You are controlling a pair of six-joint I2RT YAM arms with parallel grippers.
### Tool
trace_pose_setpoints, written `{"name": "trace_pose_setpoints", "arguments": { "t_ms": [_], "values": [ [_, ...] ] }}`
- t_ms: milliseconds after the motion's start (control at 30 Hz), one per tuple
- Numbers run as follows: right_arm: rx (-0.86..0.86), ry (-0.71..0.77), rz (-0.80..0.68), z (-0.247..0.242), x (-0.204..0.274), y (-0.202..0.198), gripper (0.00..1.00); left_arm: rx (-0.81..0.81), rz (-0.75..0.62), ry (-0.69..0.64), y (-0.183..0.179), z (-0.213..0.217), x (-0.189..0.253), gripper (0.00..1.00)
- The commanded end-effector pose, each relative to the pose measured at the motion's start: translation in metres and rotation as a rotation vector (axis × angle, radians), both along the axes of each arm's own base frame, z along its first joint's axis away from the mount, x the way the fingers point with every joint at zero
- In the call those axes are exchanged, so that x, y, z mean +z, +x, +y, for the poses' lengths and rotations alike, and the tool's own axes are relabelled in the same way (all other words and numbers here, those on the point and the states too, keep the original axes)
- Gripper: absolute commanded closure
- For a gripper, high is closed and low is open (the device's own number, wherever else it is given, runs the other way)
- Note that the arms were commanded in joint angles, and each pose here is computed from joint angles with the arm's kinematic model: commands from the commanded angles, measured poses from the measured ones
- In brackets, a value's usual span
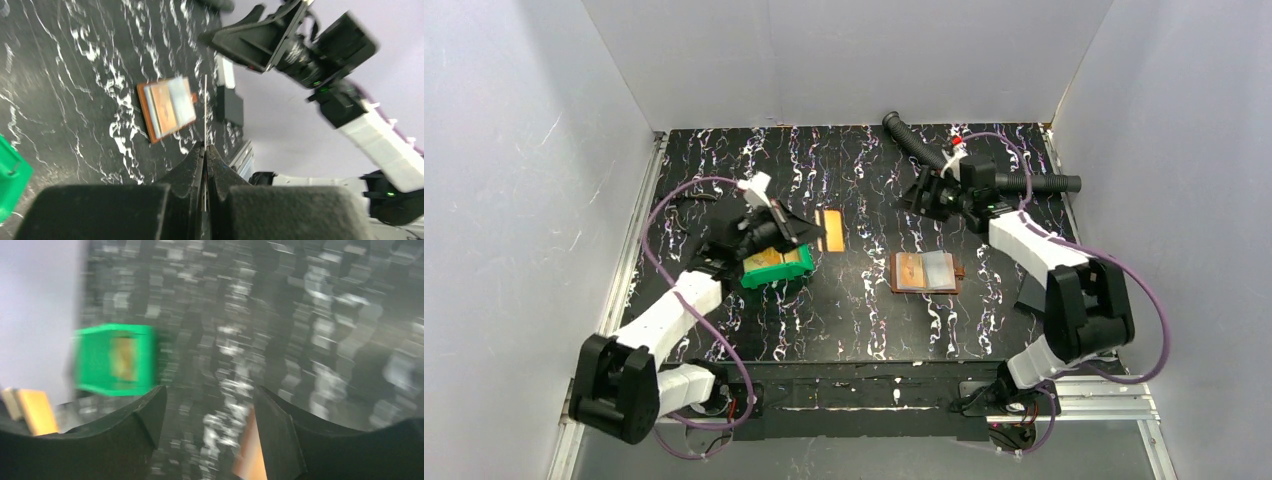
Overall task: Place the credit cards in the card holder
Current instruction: Insert the credit card into the card holder.
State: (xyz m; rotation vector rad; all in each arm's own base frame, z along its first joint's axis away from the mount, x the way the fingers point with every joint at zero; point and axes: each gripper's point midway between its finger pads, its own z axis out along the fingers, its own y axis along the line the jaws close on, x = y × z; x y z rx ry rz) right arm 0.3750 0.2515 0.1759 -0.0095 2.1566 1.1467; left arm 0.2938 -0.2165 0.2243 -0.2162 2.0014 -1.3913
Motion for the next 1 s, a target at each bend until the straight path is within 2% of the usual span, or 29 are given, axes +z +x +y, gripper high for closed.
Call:
{"name": "trace_pose_setpoints", "arguments": {
  "t_ms": [0, 167, 367, 567, 967],
  "values": [
    [-0.072, -0.610, 0.126, -0.114, -0.080, -0.043, 0.25, -0.042, -0.006, 0.138, -0.003, -0.041, -0.030, 1.00],
    [-0.208, -0.575, 0.195, -0.151, -0.103, -0.053, 0.24, -0.167, 0.035, 0.213, -0.013, -0.108, -0.058, 1.00],
    [-0.181, -0.554, 0.237, -0.158, -0.129, -0.053, 0.27, -0.276, 0.136, 0.233, -0.016, -0.168, -0.092, 1.00],
    [-0.172, -0.477, 0.249, -0.152, -0.139, -0.053, 0.37, -0.285, 0.249, 0.237, -0.013, -0.196, -0.125, 1.00],
    [-0.150, -0.430, 0.249, -0.144, -0.146, -0.060, 0.42, -0.254, 0.402, 0.240, -0.011, -0.215, -0.166, 1.00]
  ]
}}
